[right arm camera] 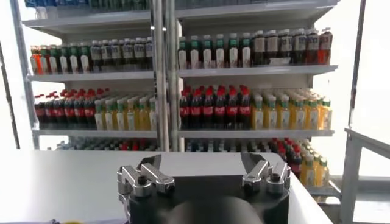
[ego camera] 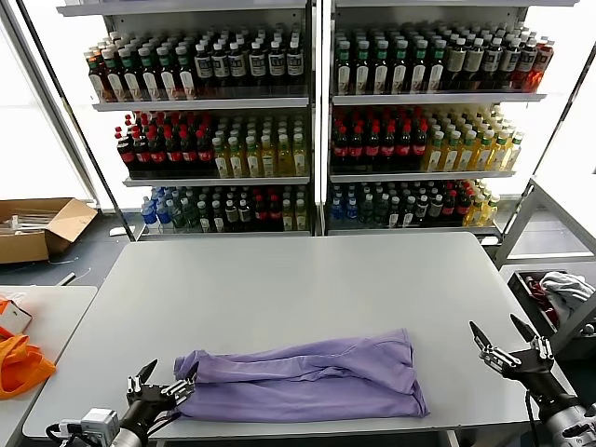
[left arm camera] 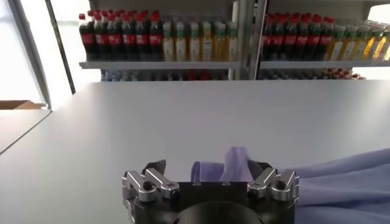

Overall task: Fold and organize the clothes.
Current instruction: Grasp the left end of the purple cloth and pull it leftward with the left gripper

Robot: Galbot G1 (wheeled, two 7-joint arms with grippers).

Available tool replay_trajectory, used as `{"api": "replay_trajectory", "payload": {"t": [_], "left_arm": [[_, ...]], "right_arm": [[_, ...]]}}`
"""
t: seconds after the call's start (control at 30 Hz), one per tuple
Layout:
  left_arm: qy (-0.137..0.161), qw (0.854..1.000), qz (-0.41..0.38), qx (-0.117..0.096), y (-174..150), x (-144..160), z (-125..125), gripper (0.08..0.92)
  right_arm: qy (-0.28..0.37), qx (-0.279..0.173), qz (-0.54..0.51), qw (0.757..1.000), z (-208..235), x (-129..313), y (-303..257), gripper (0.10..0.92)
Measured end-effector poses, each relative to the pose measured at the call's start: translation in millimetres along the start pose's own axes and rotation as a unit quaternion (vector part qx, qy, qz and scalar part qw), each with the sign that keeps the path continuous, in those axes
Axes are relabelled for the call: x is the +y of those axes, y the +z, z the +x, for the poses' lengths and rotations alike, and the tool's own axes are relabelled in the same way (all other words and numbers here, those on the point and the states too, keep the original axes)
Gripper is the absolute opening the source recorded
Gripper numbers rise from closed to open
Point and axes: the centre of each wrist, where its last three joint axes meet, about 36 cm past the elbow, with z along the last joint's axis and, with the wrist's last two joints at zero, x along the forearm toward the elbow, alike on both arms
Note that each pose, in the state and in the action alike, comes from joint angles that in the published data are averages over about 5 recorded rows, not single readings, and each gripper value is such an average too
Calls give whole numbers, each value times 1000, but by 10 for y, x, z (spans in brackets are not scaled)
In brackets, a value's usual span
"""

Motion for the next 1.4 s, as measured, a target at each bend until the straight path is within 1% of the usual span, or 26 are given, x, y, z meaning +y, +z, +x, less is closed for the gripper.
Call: {"api": "replay_trajectory", "payload": {"t": [0.07, 0.23, 0.37, 0.63, 0.73, 0.8, 1.03, 1.13, 1.4], "left_arm": [[-7, 1000, 5, 3, 30, -65, -19, 818], [-24, 999, 18, 11, 121, -207, -80, 748], [-37, 999, 26, 23, 186, -318, -98, 692], [-53, 997, 32, 45, 272, -511, -67, 489], [-57, 997, 33, 47, 290, -533, -76, 407], [-60, 997, 32, 48, 300, -536, -92, 332], [-65, 996, 31, 49, 331, -539, -136, 139], [-66, 996, 29, 47, 334, -518, -157, 98], [-68, 997, 25, 34, 251, -372, -215, 94]], "right_arm": [[3, -2, 0, 1000, 14, 7, 15, 823], [7, -5, 0, 1000, 38, 20, 34, 823], [9, -8, 2, 1000, 34, 9, 36, 823], [14, -11, 4, 1000, 2, -14, 30, 823], [15, -12, 3, 1000, -6, -6, 28, 823], [14, -13, 2, 1000, -11, 4, 25, 823], [14, -16, -1, 1000, -15, 8, 10, 823], [14, -17, -2, 1000, -13, 12, 2, 823], [10, -22, -7, 1000, -20, 37, -38, 823]]}}
